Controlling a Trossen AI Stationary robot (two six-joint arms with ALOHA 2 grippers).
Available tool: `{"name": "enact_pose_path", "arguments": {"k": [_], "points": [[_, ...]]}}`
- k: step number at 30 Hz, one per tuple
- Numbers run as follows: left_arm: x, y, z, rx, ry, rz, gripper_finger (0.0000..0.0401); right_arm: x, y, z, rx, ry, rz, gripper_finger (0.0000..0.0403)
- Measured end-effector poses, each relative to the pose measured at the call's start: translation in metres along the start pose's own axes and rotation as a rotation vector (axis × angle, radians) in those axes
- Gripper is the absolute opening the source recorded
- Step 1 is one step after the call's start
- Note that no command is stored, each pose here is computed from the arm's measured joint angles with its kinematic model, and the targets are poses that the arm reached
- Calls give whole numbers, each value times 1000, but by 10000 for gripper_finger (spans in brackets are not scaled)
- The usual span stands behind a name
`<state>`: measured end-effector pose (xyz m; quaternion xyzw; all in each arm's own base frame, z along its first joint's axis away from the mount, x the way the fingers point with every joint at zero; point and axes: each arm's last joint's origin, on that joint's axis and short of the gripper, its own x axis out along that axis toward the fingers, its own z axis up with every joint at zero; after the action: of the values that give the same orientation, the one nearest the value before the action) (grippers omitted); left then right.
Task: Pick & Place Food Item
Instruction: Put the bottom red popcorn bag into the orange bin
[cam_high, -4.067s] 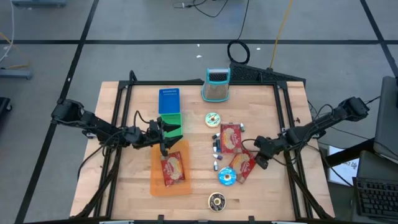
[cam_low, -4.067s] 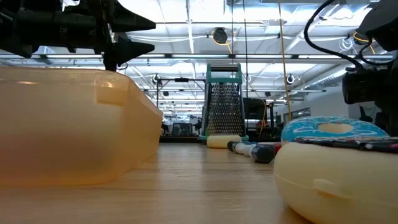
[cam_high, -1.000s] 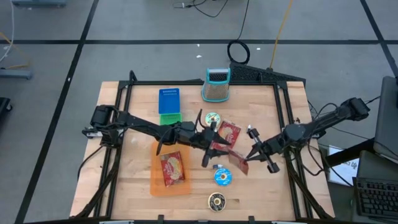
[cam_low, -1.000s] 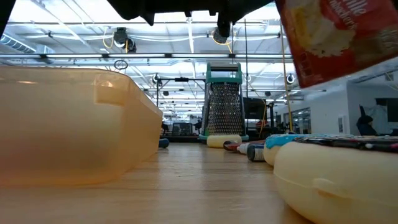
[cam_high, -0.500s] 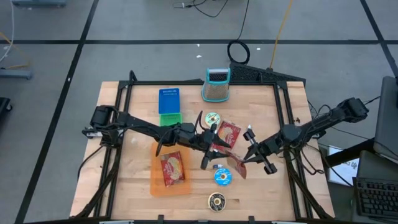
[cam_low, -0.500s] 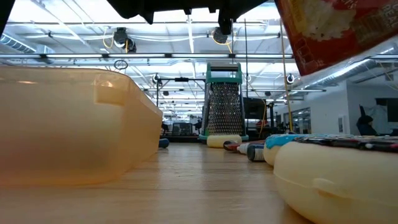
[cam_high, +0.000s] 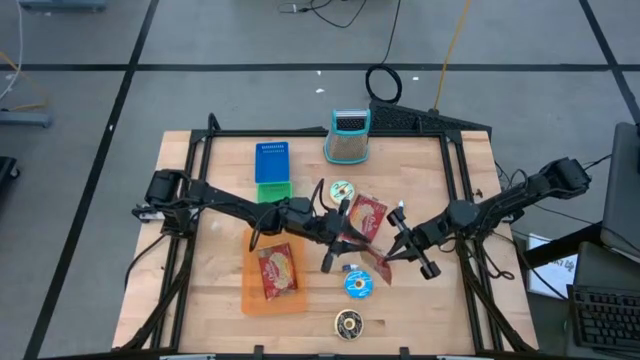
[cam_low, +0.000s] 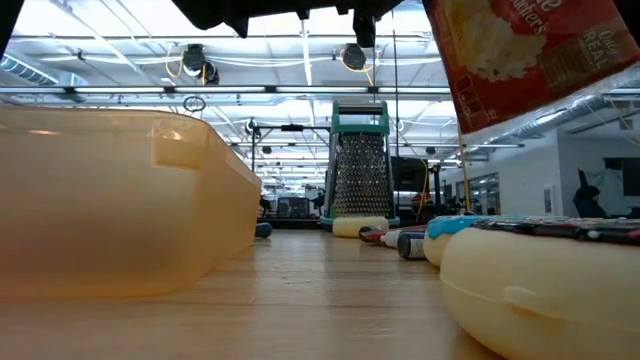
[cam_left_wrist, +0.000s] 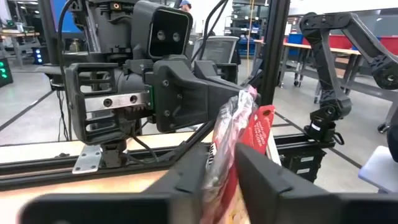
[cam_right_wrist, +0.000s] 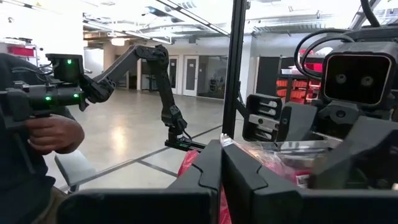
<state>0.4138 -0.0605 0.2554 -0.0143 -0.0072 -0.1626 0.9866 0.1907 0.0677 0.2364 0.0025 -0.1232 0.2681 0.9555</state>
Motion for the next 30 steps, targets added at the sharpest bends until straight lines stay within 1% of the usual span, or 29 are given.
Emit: {"name": "enact_pose_path", "arguments": {"k": [2, 3, 7, 9, 11, 17, 21, 23, 26, 30], "points": [[0, 0, 0, 0, 0, -1, 28, 0, 0, 0, 0, 0, 0, 0], [0, 0, 0, -1, 0, -3, 15, 0, 0, 0, 0, 0, -1, 0], [0, -1, 1, -9, -1, -7, 6, 0, 0, 0, 1, 0, -4, 0], [-4, -5, 7, -14, 10, -14, 3, 0, -1, 0, 25, 1, -23, 4], [-9, -11, 18, -21, 20, 4, 3, -1, -1, 1, 49, 0, -59, 11], [-40, -38, 54, -26, 145, 194, 1, -9, -4, 4, 26, 73, -207, 48], [-64, -68, 77, -52, 159, 322, 1, -18, -5, 8, -10, 110, -320, 80], [-77, -85, 81, -63, 176, 410, 1, -22, -5, 10, -29, 129, -362, 93], [-97, -111, 81, -98, 196, 526, 1, -27, -5, 13, -61, 148, -389, 108], [-116, -143, 75, -176, 161, 660, 1, -29, -5, 15, -100, 146, -395, 119]]}}
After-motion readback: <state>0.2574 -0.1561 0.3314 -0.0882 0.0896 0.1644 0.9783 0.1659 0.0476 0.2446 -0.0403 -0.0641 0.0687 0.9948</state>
